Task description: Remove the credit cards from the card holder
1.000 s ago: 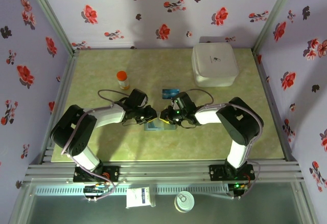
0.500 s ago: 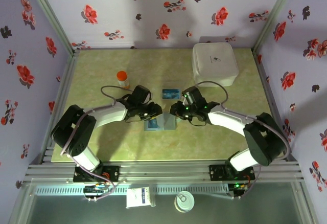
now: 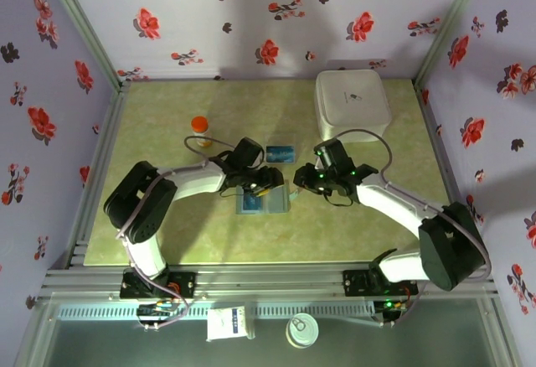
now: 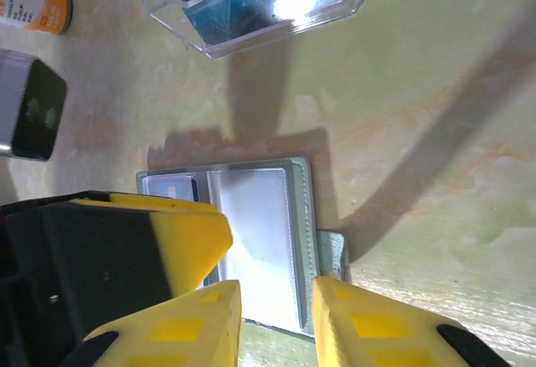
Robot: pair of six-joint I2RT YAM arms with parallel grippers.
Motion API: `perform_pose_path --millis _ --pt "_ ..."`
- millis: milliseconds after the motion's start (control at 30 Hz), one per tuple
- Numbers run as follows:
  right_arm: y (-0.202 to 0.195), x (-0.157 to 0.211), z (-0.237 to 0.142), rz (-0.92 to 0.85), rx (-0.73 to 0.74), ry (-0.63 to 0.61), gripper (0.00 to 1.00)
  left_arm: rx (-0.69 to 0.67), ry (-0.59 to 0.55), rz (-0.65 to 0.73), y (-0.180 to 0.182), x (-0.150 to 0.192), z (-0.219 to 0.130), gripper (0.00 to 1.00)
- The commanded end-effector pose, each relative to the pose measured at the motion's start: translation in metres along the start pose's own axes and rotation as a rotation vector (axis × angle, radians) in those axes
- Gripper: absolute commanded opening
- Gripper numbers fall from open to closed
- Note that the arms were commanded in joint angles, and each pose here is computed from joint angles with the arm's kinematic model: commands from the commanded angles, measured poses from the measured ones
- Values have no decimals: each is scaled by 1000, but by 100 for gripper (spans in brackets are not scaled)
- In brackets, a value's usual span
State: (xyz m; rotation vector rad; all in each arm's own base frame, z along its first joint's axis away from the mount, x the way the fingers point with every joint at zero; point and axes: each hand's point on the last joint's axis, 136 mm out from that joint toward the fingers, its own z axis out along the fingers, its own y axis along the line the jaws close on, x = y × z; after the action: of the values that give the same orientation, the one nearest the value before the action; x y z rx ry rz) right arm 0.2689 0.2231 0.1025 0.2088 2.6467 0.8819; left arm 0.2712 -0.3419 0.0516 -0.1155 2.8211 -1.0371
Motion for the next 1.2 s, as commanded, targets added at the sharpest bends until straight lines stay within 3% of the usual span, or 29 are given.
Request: perform_pose_path --millis 0,467,1167 --pt "-8 -1 -9 -21 27 -19 30 -16 32 5 -1 5 8 57" --pt "1 4 3 17 -38 20 31 -17 1 37 -6 0 -6 57" --pt "53 32 70 -51 -50 164 29 -34 -118 -46 60 -2 -62 50"
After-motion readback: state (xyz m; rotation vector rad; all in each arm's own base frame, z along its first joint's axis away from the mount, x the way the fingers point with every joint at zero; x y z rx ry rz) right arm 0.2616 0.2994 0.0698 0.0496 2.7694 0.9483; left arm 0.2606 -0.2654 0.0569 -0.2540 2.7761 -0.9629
